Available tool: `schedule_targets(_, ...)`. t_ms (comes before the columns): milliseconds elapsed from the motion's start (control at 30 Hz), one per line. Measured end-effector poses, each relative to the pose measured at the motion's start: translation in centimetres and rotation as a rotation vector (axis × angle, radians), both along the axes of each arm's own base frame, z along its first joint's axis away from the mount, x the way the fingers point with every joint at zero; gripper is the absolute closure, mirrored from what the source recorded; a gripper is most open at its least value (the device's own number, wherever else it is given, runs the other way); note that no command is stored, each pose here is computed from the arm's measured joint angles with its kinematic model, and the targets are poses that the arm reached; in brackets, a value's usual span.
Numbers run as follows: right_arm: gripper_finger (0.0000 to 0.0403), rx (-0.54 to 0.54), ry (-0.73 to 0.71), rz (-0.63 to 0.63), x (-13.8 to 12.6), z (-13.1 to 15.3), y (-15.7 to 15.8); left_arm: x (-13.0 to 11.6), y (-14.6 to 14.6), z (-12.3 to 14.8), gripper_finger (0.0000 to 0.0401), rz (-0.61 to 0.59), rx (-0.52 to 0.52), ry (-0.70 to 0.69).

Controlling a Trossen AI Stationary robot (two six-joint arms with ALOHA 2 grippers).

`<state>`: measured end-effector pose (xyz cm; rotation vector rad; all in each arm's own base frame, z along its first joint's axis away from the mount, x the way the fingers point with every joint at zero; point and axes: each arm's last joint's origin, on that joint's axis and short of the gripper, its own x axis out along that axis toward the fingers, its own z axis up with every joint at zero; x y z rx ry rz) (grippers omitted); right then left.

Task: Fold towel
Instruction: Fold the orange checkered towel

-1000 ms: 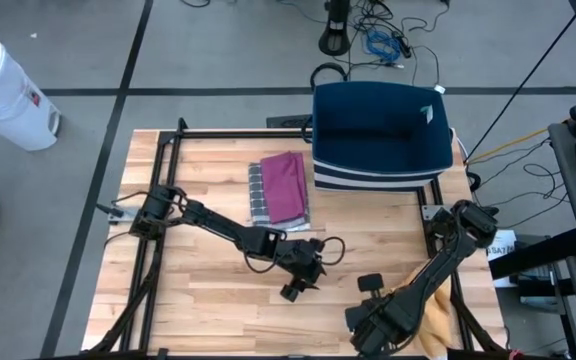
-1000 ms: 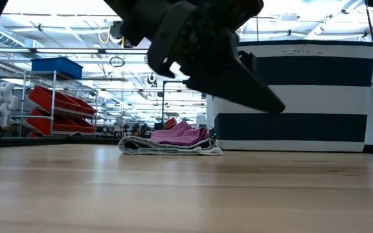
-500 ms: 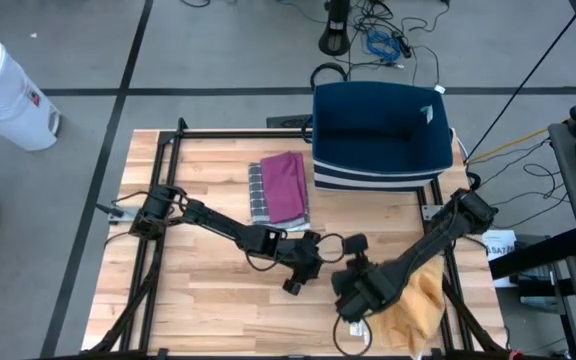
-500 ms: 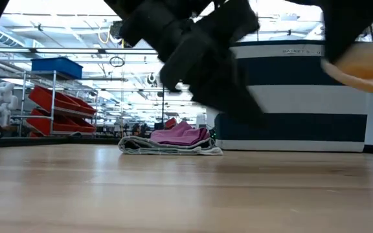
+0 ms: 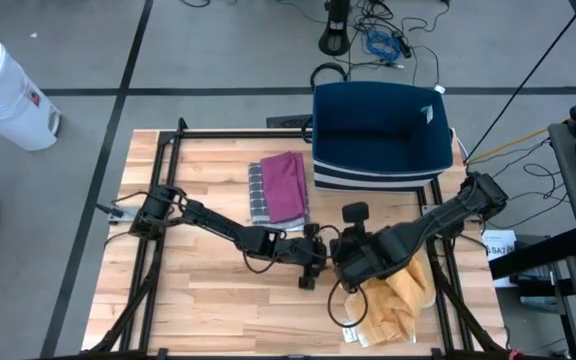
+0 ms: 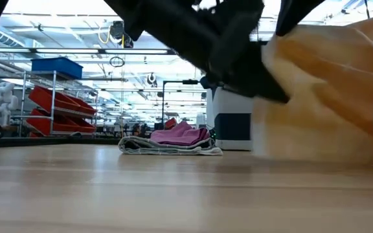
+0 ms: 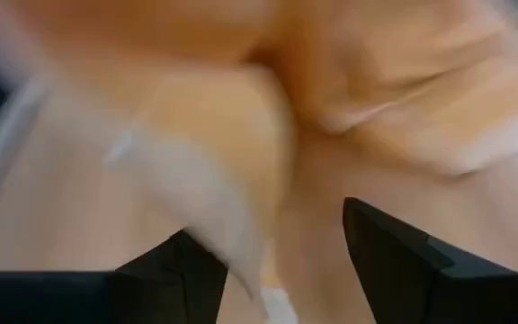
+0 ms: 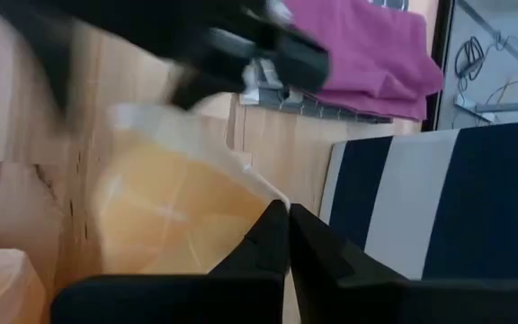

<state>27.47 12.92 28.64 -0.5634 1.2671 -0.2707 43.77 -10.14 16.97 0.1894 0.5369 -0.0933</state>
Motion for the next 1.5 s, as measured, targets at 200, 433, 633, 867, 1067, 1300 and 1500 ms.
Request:
schedule_targets(200,0.0403,0.015,-0.026,0.006,-0.1,0.6,-0.4,-0.5,1.1,-1.3,0.0183,0.059,-0.026,0.019)
schedule_targets(433,0.0403,0.018,-0.031,0.001,-0.1,0.6,-0.4,-2.4,2.2,-4.1,0.0183,0.062,-0.101,-0.071)
schedule_targets(633,0.0403,0.018,-0.031,0.011,0.0,0.7,-0.3,-2.4,2.9,-4.2,0.0199,0.054,-0.128,-0.088)
schedule_targets(867,0.0403,0.028,-0.053,0.025,0.3,0.7,-0.2,-2.2,3.8,-4.4,0.0283,0.030,-0.124,-0.078)
schedule_targets(1067,0.0403,0.030,-0.053,0.024,0.3,0.7,-0.2,-2.2,4.0,-5.7,0.0363,-0.009,-0.123,-0.034)
schedule_targets(1300,0.0403,0.034,-0.049,0.017,0.2,0.7,-0.2,-2.4,4.0,-5.6,0.0397,-0.026,-0.053,-0.008)
schedule_targets(1500,0.0403,0.035,-0.046,-0.002,0.1,0.7,-0.3,-3.4,4.7,-2.6,0.0399,0.059,0.127,0.023)
